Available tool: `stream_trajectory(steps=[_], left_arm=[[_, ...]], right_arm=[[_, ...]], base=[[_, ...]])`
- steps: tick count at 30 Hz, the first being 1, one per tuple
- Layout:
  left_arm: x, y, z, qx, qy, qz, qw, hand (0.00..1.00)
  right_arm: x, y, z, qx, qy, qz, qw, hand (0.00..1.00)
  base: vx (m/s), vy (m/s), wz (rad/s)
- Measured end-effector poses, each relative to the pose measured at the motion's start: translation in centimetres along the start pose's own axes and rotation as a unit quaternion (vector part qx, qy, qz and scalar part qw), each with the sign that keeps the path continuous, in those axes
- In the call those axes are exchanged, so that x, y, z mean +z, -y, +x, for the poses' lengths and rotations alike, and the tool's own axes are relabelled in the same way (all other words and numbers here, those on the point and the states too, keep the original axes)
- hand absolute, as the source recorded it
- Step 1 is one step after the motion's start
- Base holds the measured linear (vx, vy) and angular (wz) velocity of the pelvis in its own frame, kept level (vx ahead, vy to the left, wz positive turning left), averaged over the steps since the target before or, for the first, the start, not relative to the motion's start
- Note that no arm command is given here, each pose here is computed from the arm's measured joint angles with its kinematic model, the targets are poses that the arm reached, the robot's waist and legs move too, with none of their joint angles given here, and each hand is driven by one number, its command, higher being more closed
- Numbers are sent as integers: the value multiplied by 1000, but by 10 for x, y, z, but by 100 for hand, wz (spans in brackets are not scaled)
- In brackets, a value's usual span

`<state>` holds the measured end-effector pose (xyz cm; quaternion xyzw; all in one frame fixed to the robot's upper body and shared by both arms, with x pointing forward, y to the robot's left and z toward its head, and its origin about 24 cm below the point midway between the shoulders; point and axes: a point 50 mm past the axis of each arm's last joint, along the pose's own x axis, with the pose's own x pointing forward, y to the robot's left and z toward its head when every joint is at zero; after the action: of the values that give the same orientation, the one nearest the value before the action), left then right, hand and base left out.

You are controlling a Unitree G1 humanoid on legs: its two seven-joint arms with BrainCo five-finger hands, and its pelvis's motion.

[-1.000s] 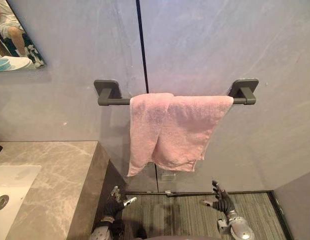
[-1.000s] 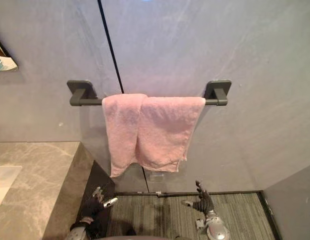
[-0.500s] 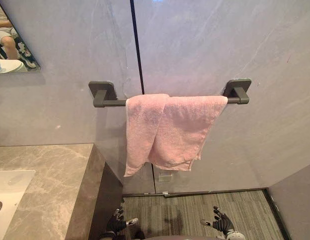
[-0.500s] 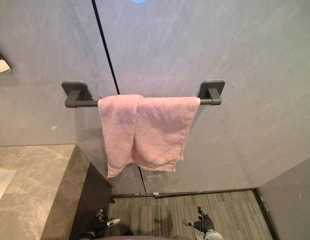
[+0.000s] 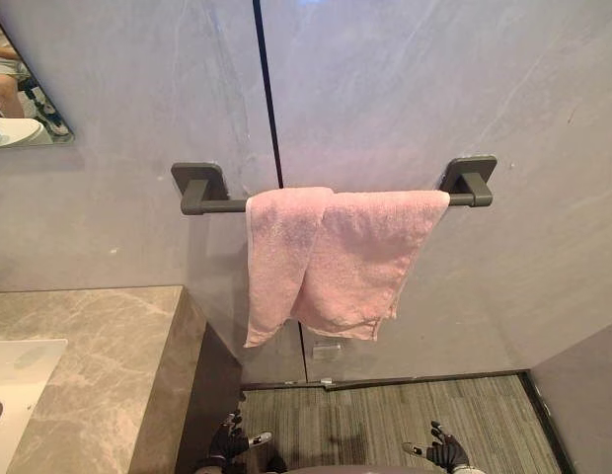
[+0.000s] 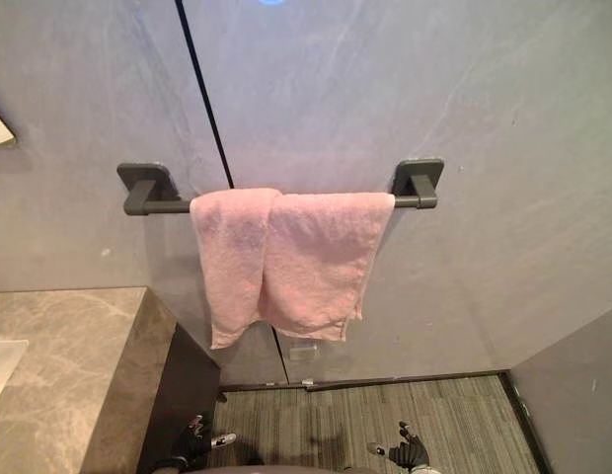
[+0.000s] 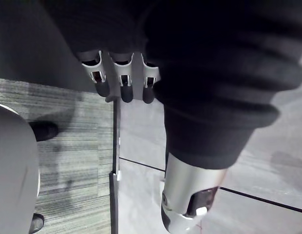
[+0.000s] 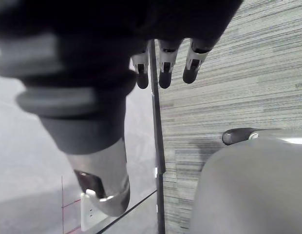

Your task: Organize washtable

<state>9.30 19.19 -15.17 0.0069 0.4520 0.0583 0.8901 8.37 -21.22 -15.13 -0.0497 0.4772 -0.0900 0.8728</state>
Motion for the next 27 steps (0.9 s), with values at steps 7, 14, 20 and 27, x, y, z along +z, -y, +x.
stream_trajectory(steps=[7,14,20,27], left_arm=[[16,-7,6,11,23,-4,1000,0],[32,-12,11,16,41,9,999,0],[27,0,11,12,32,-7,999,0],[44,22,16,-11,55,-9,998,0]], right_arm=[[35,-14,10,21,49,-18,998,0],[38,-12,7,17,64,-23,998,0],[63,-1,13,7,97,-45,994,0],[76,9,16,-18,112,-48,992,0]], base=[[12,-24,-20],[62,-100,73],[-30,-483,75],[-161,-271,91]])
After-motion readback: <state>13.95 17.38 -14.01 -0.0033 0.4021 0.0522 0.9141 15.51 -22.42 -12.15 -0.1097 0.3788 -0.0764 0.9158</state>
